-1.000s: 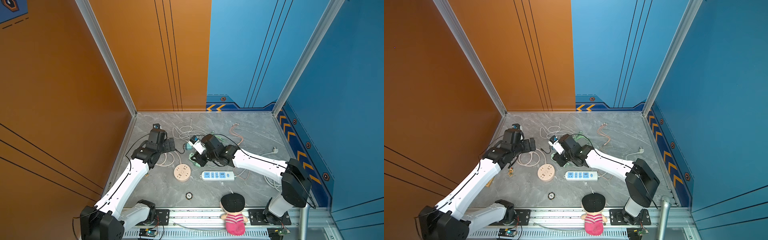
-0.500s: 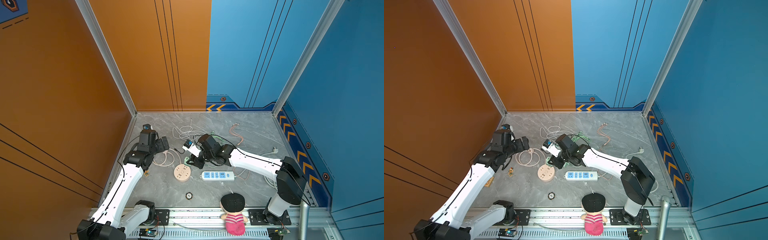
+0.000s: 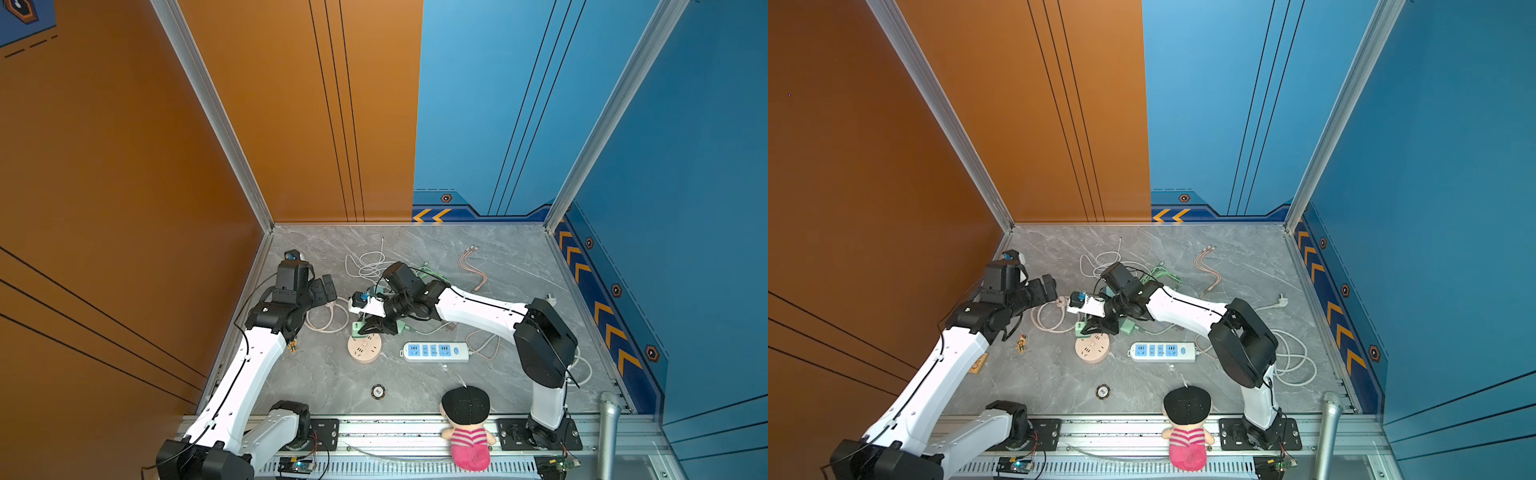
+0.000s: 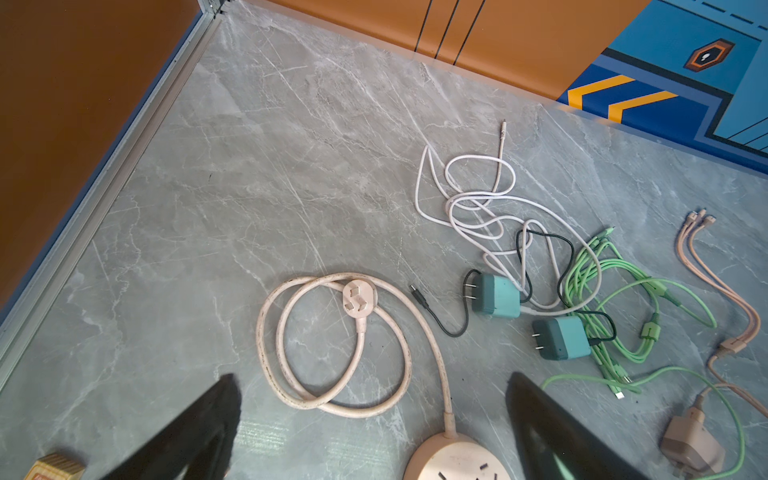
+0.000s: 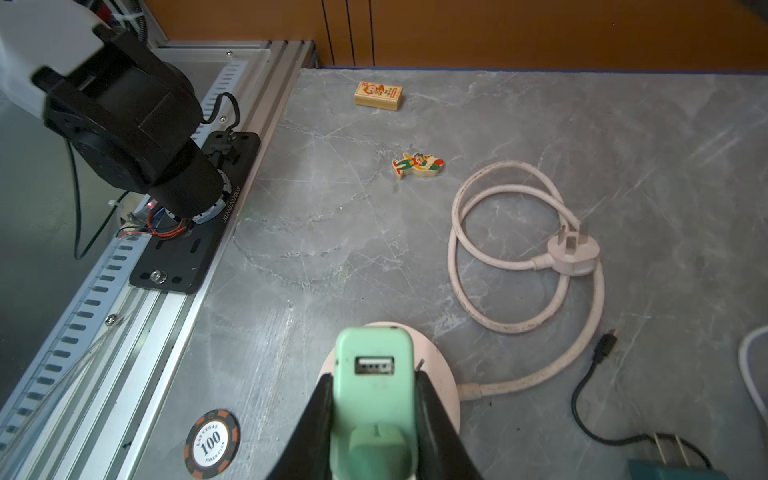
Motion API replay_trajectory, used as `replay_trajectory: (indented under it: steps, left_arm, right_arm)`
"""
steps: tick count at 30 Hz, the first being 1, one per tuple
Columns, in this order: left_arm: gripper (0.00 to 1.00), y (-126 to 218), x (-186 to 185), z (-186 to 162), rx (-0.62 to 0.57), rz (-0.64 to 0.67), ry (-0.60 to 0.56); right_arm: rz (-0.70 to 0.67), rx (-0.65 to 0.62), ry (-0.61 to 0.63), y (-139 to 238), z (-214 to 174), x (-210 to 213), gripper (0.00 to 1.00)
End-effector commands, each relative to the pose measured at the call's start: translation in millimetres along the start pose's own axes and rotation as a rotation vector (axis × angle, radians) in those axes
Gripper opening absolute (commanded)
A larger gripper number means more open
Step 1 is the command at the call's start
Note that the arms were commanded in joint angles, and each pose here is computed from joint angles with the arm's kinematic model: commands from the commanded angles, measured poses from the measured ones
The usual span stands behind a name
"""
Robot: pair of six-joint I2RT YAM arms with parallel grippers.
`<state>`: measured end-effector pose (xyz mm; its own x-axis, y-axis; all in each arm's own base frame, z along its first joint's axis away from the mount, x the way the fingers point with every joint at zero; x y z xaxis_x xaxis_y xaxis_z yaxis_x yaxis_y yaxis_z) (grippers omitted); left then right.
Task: Insert the plug
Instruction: 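Carry the charger toward the round pink power strip while the left gripper draws back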
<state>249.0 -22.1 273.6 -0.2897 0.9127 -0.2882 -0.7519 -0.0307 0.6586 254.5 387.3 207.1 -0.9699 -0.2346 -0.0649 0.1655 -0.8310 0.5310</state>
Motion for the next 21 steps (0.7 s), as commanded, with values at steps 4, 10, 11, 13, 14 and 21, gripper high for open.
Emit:
replay_trajectory:
  steps: [4,10,11,13,14,21]
  left_arm:
    - [1.00,-3,8,-10,0.042,0.010,-0.007]
    - [0.94,-11,4,-16,0.120,-0.042,0.018]
    - [0.82,-11,5,-19,0.134,-0.036,0.042]
    - [0.56,-8,7,-25,0.165,-0.026,0.082]
    - [0.52,-5,5,-27,0.175,-0.031,0.084]
    - [0.49,11,-8,-40,0.220,-0.009,0.044]
  right_arm:
    - [0.097,-0.114,0.070,2,5,-21,0.00]
    - [0.089,-0.076,0.046,4,-7,-20,0.00]
    - [0.085,-0.068,0.045,4,-9,-19,0.00]
    - [0.060,-0.037,0.051,6,-14,-17,0.00]
    - [0.048,-0.020,0.052,8,-16,-15,0.00]
    - [-0.070,0.098,-0.108,25,-19,-5,0.00]
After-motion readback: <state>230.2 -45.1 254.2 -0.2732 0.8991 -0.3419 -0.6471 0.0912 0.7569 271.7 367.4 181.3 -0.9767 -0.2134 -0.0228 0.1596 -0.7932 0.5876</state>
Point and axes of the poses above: each gripper's point midway between its finger pads, its own y axis back along the fingers, its own x axis along the line the jaws close on, z = x × y, the point moved 9 cm from there along y, back along the fingers, and after that the axes turned 7 degrees about y, right-handed, at the moved point
